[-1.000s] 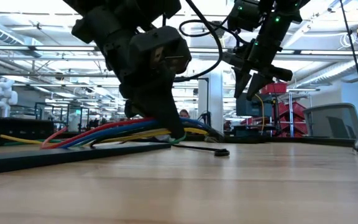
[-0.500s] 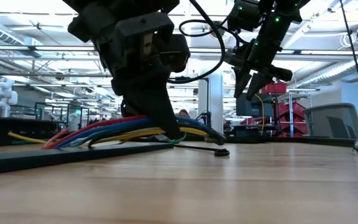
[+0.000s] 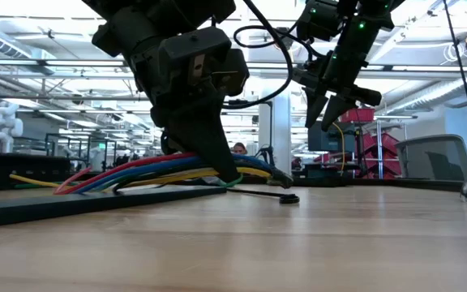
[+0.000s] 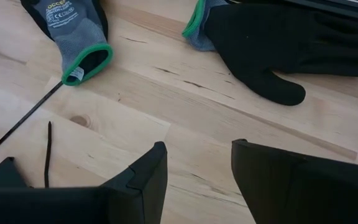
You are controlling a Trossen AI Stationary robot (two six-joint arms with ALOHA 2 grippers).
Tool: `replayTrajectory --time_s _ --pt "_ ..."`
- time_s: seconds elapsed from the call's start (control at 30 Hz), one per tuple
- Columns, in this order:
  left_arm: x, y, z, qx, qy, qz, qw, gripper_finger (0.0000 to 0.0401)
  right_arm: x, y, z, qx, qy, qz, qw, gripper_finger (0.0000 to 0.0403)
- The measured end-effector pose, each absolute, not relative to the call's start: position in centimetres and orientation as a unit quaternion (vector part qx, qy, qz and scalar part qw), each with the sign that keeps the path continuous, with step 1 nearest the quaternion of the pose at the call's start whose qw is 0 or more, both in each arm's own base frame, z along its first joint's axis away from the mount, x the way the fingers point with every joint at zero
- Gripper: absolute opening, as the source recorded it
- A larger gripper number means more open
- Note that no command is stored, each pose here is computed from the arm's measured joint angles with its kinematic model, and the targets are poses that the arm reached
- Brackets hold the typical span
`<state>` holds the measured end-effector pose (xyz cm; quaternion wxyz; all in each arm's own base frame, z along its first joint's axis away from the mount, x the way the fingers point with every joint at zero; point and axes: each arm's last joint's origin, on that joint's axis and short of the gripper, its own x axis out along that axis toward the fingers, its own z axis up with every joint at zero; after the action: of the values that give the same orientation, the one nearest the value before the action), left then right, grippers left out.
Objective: Ziptie cables
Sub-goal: Insert the cable wire into the black zip tie
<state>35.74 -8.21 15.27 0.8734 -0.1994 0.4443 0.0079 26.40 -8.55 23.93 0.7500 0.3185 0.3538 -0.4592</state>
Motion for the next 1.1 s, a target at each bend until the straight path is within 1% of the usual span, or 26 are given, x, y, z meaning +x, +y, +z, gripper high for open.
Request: replayTrajectory --time_s 0.1,0.33,0.47,0.63,0.73,0.83,0.97,1.03,1.1 --pt "35.8 -8.3 15.0 -0.2 0.45 0.003 0.87 0.0018 26.4 -8.6 23.9 0.317 0.354 -0.459 0.751 0.0164" --pt "36.2 -8.4 13.2 -0.206 0.468 -0.009 0.86 0.0018 26.5 -8.6 23.9 0.321 0.349 -0.459 0.751 0.0164" --pt "36.2 -8.4 12.6 -0.214 0.479 -0.003 0.852 0.0018 26.5 -8.5 23.9 0.335 0.352 -0.451 0.749 0.0164" --pt "36.1 -8.3 12.4 -0.211 0.489 0.004 0.846 0.0018 26.6 -7.3 23.6 0.369 0.406 -0.377 0.746 0.0163" --pt "36.0 -8.1 12.4 -0.216 0.492 0.006 0.843 0.0017 26.3 -5.8 23.2 0.36 0.452 -0.354 0.736 0.0158" --pt "36.0 -8.1 12.3 -0.218 0.498 0.002 0.839 0.0017 26.3 -4.0 23.0 0.356 0.477 -0.341 0.727 0.015" --pt "35.9 -8.0 12.3 -0.218 0.501 0.004 0.838 0.0017 26.7 -1.8 21.2 0.399 0.494 -0.328 0.699 0.0135" --pt "35.9 -8.0 12.2 -0.218 0.502 0.005 0.837 0.0017 27.5 -0.7 19.6 0.428 0.482 -0.324 0.692 0.0127" --pt "35.9 -8.0 12.2 -0.218 0.503 0.005 0.836 0.0017 28.9 0.4 18.2 0.463 0.458 -0.301 0.696 0.012"
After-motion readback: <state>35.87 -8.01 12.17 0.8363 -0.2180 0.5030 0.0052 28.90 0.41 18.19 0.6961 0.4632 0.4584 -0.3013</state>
